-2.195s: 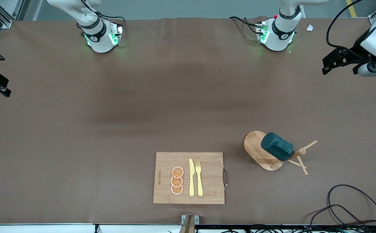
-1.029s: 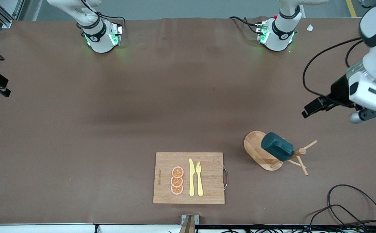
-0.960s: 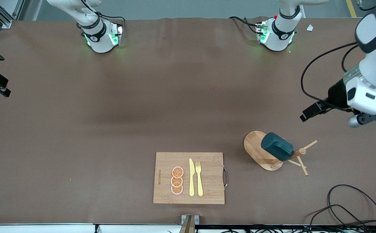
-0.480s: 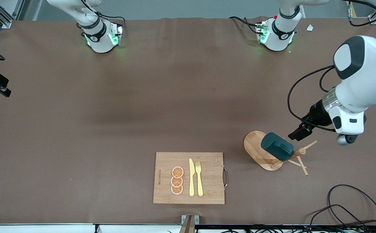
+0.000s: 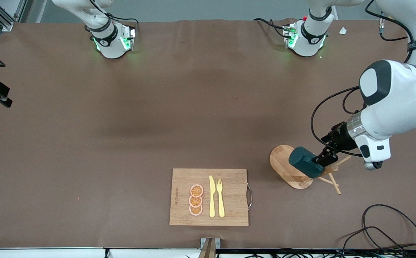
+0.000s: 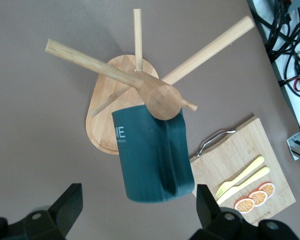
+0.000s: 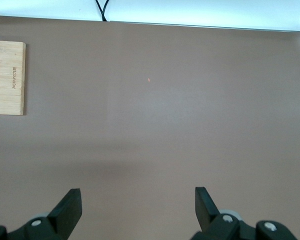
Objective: Transfer cup from left to right arm and place
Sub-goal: 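Move the left gripper down to the teal mug on the stand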
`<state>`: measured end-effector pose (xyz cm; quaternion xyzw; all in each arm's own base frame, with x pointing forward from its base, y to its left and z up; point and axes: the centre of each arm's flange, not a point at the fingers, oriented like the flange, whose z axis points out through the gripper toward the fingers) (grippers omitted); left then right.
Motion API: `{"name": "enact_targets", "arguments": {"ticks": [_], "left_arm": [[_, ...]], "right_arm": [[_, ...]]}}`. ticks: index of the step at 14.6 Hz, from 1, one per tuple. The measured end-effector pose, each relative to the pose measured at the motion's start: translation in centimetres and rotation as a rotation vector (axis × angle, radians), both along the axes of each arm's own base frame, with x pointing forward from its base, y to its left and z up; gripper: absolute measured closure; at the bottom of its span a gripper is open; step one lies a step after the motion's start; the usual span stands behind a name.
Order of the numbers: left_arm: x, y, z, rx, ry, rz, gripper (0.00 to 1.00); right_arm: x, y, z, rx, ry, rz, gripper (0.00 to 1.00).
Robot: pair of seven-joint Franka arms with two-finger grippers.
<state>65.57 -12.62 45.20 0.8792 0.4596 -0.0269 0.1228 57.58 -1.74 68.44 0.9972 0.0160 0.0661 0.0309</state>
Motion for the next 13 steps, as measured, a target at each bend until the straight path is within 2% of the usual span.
{"name": "enact_targets", "arguments": {"ticks": [4,8,13], "left_arm": [[0.3,0.0,-0.9,-0.004,0.014,0.012,0.00],[1.5,-0.2,-1.6,-0.102,0.032,0.061,0.00],[3.2,0.0,-3.9,-0.115,0.049,0.076,0.00]], "right_arm": [[0.0,0.0,0.0,0.000,0.000,0.000,0.00],[0.0,0.0,0.0,0.000,0.000,0.000,0.00],[0.0,0.0,0.0,0.000,0.000,0.000,0.00]]}}
